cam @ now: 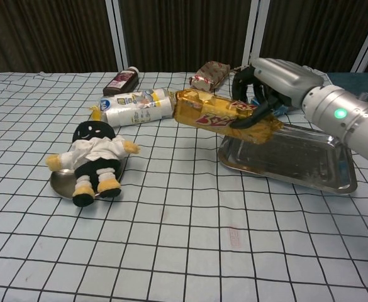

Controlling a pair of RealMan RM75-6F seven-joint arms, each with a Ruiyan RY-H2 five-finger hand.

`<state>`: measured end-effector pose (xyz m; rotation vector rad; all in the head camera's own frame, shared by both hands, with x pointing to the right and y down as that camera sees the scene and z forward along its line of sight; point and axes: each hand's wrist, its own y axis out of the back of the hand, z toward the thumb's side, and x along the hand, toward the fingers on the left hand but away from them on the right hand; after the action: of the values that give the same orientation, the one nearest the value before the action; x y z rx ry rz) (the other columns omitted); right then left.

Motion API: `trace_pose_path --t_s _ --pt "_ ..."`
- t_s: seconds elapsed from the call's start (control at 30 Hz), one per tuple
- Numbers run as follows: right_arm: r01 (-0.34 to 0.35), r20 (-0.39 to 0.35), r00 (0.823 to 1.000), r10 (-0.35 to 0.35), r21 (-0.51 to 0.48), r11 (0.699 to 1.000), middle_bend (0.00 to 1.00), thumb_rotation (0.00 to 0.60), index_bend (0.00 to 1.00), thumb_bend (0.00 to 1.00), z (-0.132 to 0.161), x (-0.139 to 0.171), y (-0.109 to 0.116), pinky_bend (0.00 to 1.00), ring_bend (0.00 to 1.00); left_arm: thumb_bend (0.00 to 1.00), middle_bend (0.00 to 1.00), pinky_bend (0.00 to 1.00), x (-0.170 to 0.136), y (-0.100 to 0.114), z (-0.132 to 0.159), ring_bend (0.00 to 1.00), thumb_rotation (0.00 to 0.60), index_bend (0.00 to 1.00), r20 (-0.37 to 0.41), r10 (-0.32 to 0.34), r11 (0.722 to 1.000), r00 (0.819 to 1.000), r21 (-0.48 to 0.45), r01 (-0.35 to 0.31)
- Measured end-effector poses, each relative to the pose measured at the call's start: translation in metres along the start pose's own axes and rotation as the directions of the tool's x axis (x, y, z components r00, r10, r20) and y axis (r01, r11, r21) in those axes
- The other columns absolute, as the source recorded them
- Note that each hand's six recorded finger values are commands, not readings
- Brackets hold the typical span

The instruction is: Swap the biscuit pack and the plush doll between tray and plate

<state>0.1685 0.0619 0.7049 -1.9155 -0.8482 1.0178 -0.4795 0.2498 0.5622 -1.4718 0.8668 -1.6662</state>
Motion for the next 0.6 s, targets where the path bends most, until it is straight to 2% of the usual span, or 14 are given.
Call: trace_pose_path --t_s 0.17,0.4,0.53,0.6 --pt "-0.004 -0.043 0.999 0.005 0.008 1.0 0.65 0.6 0.88 0.29 0.024 -0.029 -0.007 0.77 0.79 0.44 0.12 0.16 0.001 0.003 -0.004 0.06 0.6 0.17 -0.013 0.014 1.0 1.0 0.005 -0.014" --pt "-0.024 -0.028 0.999 0.026 0.06 0.998 0.65 0.6 0.88 0.29 0.031 -0.052 -0.026 0.75 0.77 0.44 0.12 0.16 0.004 0.004 -0.005 0.06 0.6 0.17 -0.016 0.016 1.0 1.0 0.001 -0.016" --pt "-0.053 -0.021 0.998 0.054 0.044 0.998 0.64 0.6 0.88 0.29 0.034 -0.062 -0.037 0.7 0.69 0.44 0.12 0.16 0.003 0.004 -0.006 0.06 0.6 0.17 -0.02 0.018 1.0 1.0 0.001 -0.018" --pt "-0.07 -0.026 0.997 0.07 0.02 0.997 0.59 0.6 0.84 0.29 0.036 -0.064 -0.043 0.68 0.61 0.44 0.12 0.16 0.002 0.005 -0.007 0.06 0.6 0.17 -0.021 0.021 1.0 1.0 0.001 -0.021"
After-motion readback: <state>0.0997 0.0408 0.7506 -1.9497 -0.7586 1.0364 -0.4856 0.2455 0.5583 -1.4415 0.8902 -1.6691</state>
